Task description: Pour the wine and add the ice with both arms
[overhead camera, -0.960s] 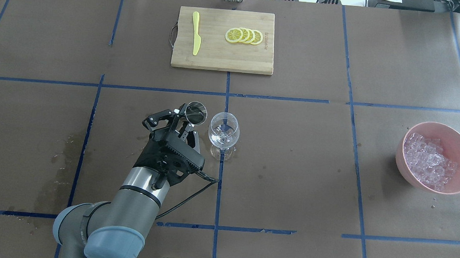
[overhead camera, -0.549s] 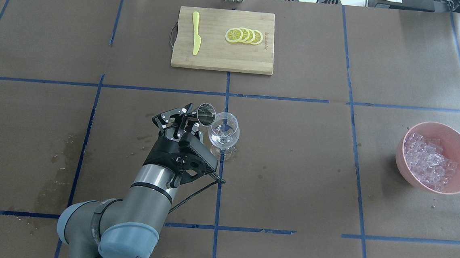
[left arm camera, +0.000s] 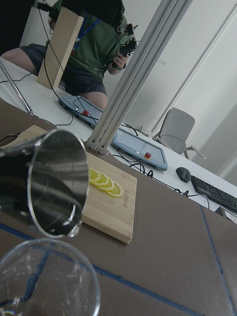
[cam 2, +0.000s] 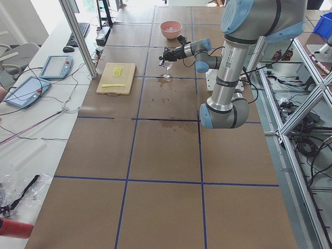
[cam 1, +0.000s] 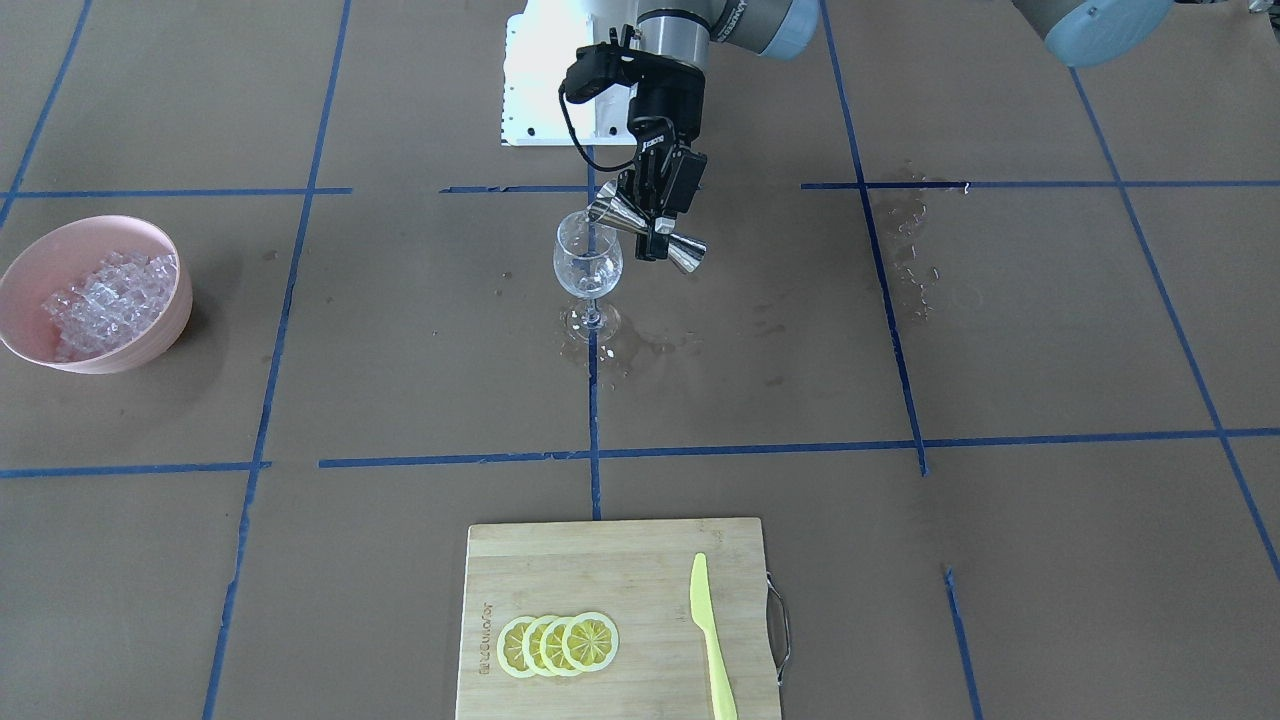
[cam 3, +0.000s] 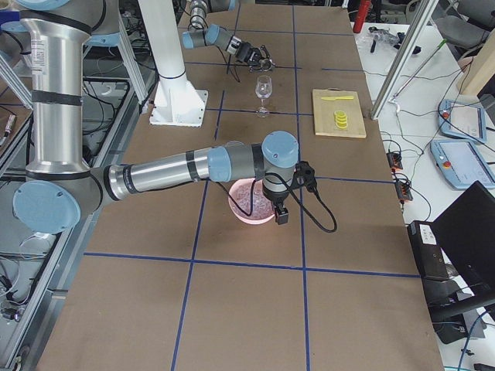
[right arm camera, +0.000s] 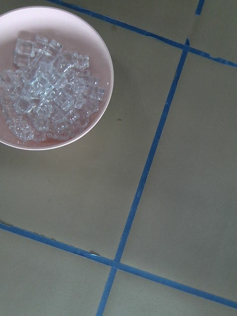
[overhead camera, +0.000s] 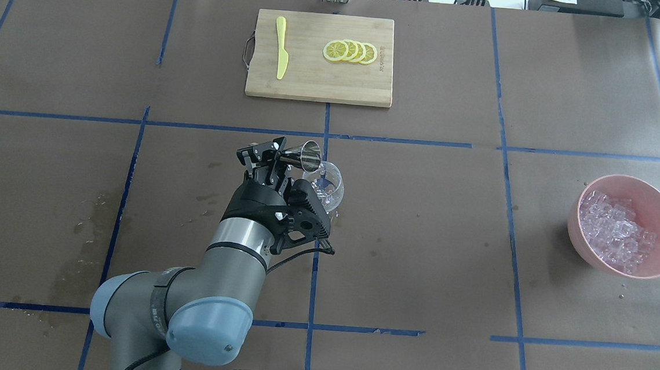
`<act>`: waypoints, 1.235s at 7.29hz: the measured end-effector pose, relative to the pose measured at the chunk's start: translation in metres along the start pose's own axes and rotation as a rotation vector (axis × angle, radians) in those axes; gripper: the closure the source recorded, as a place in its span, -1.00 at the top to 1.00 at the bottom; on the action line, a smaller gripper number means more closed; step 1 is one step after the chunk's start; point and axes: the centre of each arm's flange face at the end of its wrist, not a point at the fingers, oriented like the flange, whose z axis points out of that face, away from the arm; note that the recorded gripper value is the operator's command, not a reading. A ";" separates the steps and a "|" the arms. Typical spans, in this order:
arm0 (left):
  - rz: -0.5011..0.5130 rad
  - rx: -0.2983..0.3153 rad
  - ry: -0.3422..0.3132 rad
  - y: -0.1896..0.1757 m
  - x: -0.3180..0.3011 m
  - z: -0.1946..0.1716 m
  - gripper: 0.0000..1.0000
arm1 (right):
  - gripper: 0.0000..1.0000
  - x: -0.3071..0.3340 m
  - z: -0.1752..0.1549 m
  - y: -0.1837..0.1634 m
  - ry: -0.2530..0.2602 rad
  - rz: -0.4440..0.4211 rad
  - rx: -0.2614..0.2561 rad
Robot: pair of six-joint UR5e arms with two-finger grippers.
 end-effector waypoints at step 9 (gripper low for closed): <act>0.526 -0.115 0.047 -0.023 -0.001 0.006 -1.00 | 1.00 0.000 0.000 0.000 0.000 0.010 0.000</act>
